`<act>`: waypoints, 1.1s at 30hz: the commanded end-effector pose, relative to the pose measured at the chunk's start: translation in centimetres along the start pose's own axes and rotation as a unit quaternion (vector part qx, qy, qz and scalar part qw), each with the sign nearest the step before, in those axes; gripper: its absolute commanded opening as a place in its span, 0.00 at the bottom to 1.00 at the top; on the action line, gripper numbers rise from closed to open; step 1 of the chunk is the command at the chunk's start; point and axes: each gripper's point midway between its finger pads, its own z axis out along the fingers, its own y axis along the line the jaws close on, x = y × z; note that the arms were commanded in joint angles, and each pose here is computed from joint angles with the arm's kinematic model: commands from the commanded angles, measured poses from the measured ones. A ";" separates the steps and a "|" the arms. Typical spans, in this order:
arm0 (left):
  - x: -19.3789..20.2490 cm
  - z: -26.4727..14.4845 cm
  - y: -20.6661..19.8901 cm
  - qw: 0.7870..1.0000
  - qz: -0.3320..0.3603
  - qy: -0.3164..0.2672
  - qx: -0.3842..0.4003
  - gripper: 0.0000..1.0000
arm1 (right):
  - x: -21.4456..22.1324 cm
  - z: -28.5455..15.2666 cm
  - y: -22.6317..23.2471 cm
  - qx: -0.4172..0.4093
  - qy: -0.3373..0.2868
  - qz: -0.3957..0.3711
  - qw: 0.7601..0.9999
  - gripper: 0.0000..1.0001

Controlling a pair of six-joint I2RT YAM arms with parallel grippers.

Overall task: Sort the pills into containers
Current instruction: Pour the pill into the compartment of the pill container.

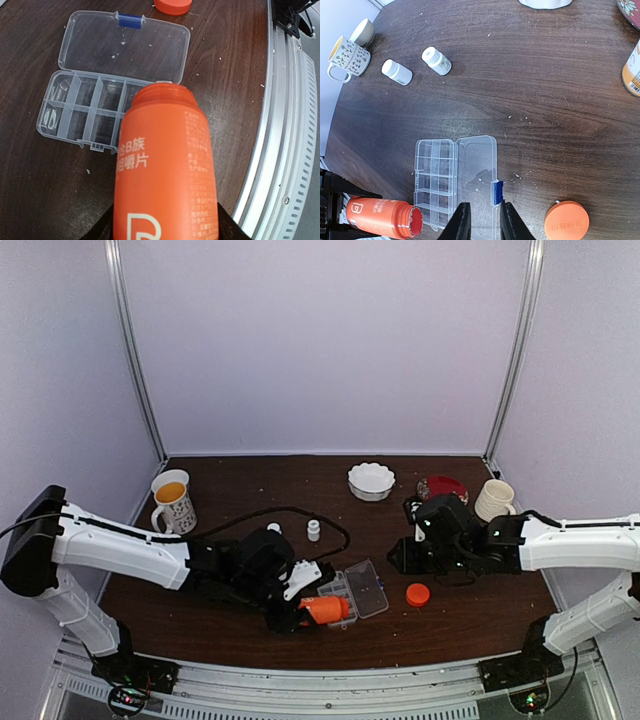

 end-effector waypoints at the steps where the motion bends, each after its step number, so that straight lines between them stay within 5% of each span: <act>1: -2.4 -0.7 -0.4 0.999 0.018 -0.035 0.003 0.00 | -0.6 -0.5 -0.7 0.012 -0.018 0.008 1.000 0.21; 33: -2.4 -0.1 -0.9 0.999 0.022 -0.026 0.020 0.00 | -0.2 -0.4 -1.1 0.011 -0.016 0.015 1.000 0.21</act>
